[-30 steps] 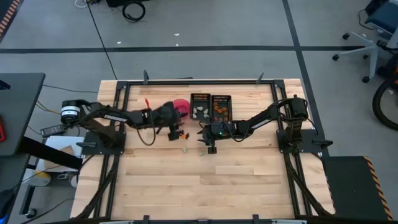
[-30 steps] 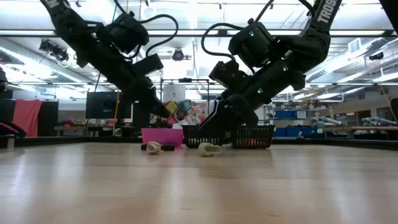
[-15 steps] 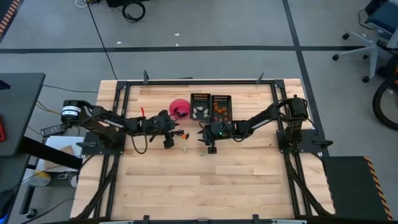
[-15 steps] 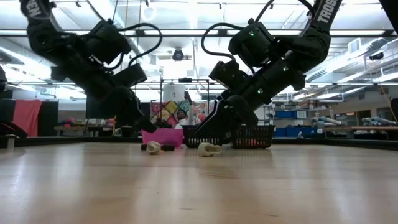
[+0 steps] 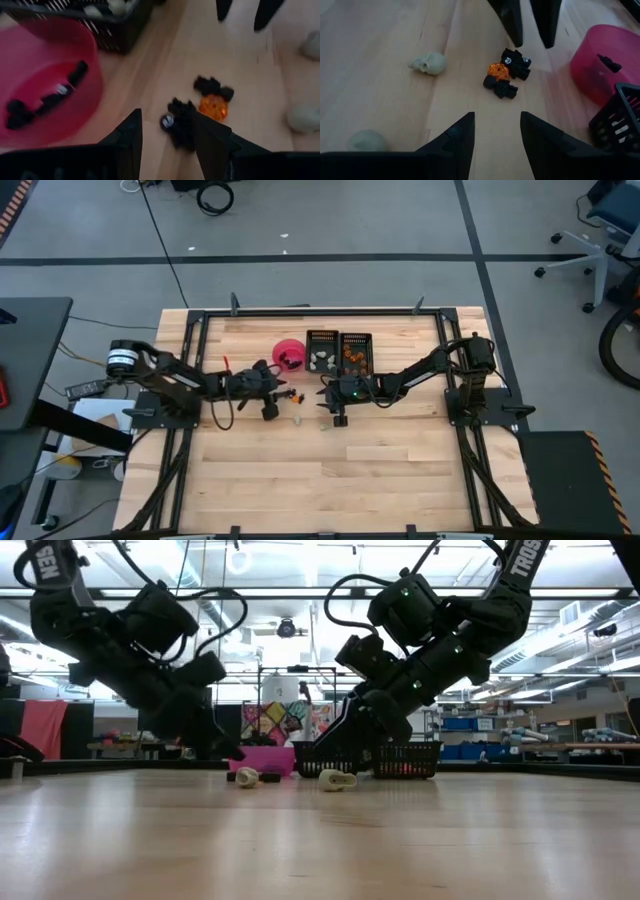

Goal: Sort Halloween decoration
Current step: Put the black skeleton toy into the red bowl

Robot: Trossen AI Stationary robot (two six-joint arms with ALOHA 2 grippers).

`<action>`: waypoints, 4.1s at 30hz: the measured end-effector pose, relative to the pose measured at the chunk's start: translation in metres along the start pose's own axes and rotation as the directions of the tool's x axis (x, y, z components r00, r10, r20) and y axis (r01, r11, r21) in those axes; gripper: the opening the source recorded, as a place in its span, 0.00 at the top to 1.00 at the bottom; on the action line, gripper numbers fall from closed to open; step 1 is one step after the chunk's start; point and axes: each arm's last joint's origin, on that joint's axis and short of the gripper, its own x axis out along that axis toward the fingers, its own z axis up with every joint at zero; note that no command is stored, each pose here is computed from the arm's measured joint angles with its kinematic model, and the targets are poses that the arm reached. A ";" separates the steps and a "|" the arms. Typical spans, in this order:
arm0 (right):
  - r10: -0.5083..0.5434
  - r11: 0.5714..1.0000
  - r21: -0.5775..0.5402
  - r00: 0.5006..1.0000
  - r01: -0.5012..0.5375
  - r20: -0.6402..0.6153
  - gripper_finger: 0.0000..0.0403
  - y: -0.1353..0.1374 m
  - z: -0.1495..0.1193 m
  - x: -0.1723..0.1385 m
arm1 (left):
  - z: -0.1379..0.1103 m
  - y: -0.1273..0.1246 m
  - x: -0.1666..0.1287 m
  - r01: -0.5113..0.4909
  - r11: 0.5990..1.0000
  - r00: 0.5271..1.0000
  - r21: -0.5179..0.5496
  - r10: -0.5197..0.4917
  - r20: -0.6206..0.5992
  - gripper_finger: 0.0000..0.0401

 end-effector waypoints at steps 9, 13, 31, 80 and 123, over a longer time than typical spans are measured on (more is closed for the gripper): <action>0.003 1.000 0.001 1.000 -0.003 -0.011 0.60 0.000 -0.001 0.000 | -0.014 -0.005 0.016 0.012 1.000 1.000 -0.008 -0.012 -0.014 0.66; 0.003 1.000 0.001 1.000 -0.003 -0.012 0.60 0.000 -0.001 0.000 | -0.018 -0.006 0.019 0.011 1.000 1.000 -0.015 -0.011 -0.029 0.69; 0.003 1.000 0.004 1.000 -0.003 -0.012 0.60 0.000 -0.001 0.000 | -0.017 -0.010 0.018 0.022 0.999 1.000 -0.046 -0.022 -0.004 0.99; 0.027 1.000 -0.003 1.000 -0.027 0.001 0.60 0.001 0.000 0.000 | 0.035 0.017 0.034 -0.370 0.922 0.913 -0.116 0.384 0.137 0.74; 0.032 0.999 0.013 0.999 -0.032 -0.017 0.60 0.002 -0.002 0.000 | 0.018 -0.034 0.021 -0.001 1.000 0.999 0.031 0.003 -0.044 0.63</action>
